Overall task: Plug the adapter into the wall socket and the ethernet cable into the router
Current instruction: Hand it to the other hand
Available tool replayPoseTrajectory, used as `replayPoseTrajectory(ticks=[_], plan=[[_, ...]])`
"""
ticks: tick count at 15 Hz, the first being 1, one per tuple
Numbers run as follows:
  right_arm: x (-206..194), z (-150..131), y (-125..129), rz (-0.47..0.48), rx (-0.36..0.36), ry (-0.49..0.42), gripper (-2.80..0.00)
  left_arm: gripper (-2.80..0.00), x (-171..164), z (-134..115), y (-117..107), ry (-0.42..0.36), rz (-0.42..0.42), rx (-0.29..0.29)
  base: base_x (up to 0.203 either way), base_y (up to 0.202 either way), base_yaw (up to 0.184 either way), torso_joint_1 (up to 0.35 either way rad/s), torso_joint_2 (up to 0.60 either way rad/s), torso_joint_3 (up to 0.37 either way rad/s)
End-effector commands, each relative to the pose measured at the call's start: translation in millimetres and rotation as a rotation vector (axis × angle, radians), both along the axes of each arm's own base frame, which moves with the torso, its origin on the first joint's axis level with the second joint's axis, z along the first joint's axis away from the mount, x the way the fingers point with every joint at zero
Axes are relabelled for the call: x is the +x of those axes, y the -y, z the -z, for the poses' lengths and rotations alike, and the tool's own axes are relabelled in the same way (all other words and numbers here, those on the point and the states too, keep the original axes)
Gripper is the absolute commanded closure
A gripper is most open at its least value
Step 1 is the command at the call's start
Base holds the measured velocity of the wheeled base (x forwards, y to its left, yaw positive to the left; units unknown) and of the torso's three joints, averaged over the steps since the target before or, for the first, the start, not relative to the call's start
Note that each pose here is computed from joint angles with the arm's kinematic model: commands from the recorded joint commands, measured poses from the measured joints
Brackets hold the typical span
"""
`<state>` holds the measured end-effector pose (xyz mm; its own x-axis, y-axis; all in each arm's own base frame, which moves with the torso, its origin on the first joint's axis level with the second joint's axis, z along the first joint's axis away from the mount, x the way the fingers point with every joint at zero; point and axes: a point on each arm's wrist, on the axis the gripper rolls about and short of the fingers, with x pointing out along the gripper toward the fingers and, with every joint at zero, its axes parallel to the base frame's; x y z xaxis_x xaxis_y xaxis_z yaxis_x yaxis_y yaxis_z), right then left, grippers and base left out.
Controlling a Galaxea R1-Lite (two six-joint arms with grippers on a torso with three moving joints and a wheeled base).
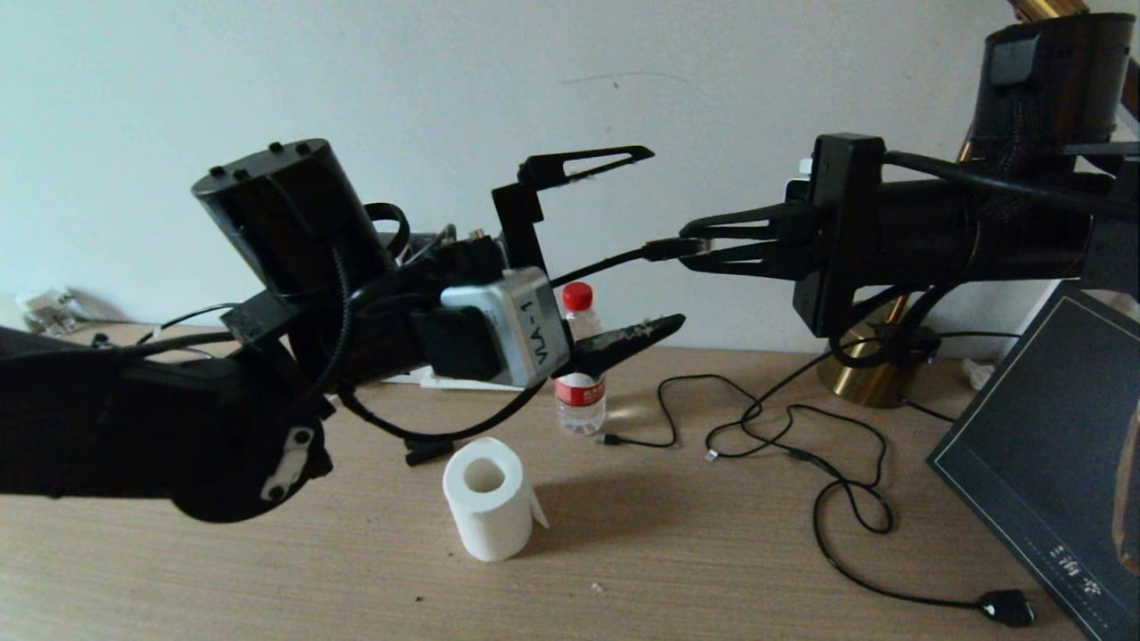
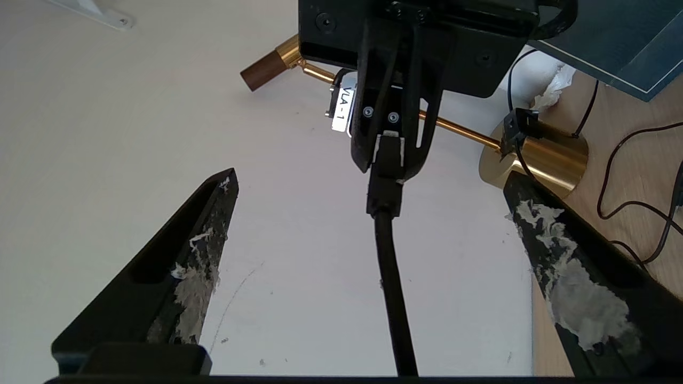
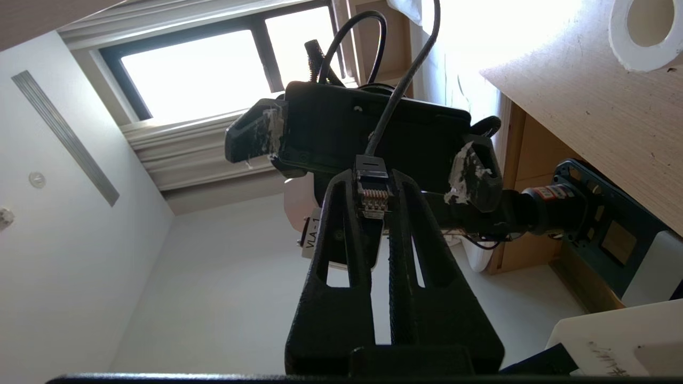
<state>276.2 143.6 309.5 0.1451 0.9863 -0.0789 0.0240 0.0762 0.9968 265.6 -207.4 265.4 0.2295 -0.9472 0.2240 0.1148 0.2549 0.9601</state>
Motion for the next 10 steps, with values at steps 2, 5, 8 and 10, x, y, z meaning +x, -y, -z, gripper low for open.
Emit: replayPoseTrajectory(ticks=[2, 5, 8, 10], plan=[[0.0, 1.1, 0.4, -0.004, 0.001, -0.012, 0.00, -2.80, -1.8, -2.2, -0.9, 0.014, 0.004, -0.004, 0.000, 0.000, 0.000, 0.000, 0.00, 0.000], [-0.7, 1.0, 0.1, -0.006, 0.001, -0.012, 0.00, -2.80, -3.0, -2.2, 0.8, 0.012, 0.009, -0.005, 0.000, 0.000, 0.000, 0.000, 0.00, 0.000], [-0.9, 1.0, -0.3, -0.008, 0.001, -0.012, 0.00, -2.80, -4.8, 0.4, -0.5, -0.001, 0.011, 0.001, 0.000, 0.000, 0.000, 0.000, 0.00, 0.000], [-1.1, 0.6, -0.7, -0.009, 0.001, -0.011, 0.00, 0.00, -5.8, 0.8, 0.7, -0.004, 0.016, 0.001, 0.000, 0.000, 0.000, 0.000, 0.00, 0.000]])
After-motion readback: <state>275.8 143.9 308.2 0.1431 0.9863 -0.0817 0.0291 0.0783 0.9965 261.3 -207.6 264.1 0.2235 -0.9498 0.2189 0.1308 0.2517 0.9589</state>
